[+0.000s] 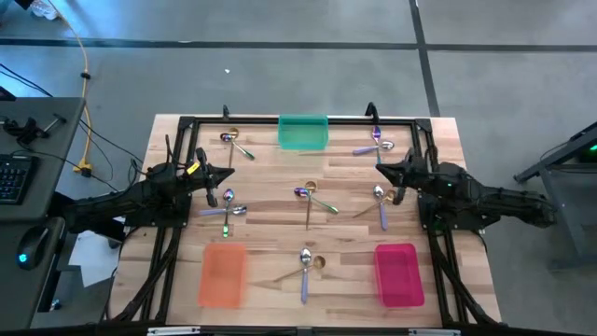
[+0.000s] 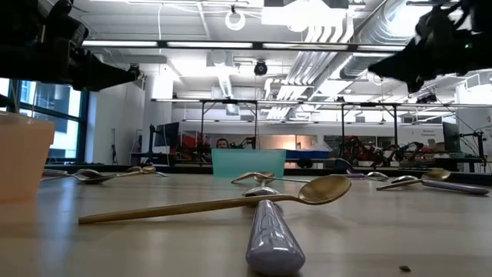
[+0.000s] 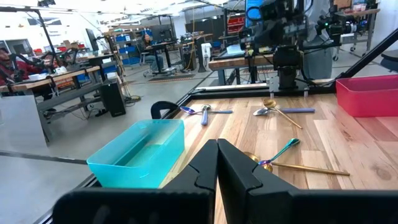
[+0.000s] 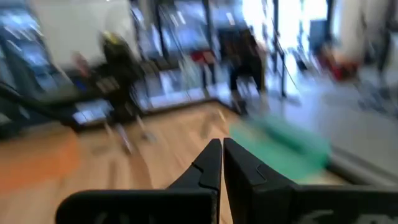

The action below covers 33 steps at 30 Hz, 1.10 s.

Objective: Sort silverware by color (type)
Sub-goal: Put the gold spoon into the pink bin

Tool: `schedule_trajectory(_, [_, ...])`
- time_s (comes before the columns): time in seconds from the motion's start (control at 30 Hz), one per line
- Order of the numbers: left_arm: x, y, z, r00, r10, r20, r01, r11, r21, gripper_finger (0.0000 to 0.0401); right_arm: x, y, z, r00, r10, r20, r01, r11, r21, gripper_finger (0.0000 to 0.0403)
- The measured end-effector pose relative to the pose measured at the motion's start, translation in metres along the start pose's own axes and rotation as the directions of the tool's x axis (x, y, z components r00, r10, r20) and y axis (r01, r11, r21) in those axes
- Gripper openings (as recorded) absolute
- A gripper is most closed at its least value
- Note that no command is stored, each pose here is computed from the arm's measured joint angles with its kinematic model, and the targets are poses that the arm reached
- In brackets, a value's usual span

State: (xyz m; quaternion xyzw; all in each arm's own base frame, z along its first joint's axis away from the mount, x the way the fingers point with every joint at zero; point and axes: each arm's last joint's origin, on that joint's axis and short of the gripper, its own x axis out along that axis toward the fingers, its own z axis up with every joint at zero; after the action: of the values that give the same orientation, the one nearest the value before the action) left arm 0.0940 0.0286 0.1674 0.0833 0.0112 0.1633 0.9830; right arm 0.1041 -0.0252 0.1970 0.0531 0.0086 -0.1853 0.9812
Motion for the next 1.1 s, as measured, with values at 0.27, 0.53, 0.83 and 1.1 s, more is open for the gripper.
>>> schedule_trajectory(0.27, [0.000,0.000,0.000,1.000,0.000,0.000,0.000,1.000,0.000,0.0000,0.024,0.003,-0.009,0.939,-0.136,-0.316,0.141,0.990,-0.009,0.0035])
schedule_trajectory(0.53, [0.000,0.000,0.000,1.000,0.000,0.000,0.000,1.000,0.000,0.0000,0.051,0.009,-0.015,0.871,-0.140,-0.471,0.161,0.987,0.004,0.0118])
schedule_trajectory(0.83, [0.000,0.000,0.000,1.000,0.000,0.000,0.000,1.000,0.000,0.0000,0.088,0.027,-0.032,0.851,-0.034,-0.523,0.086,0.993,0.075,0.0142])
schedule_trajectory(1.1, [0.000,0.000,0.000,1.000,0.000,0.000,0.000,1.000,0.000,0.0000,0.110,0.055,-0.032,0.733,-0.018,-0.680,0.009,1.000,-0.016,0.0142])
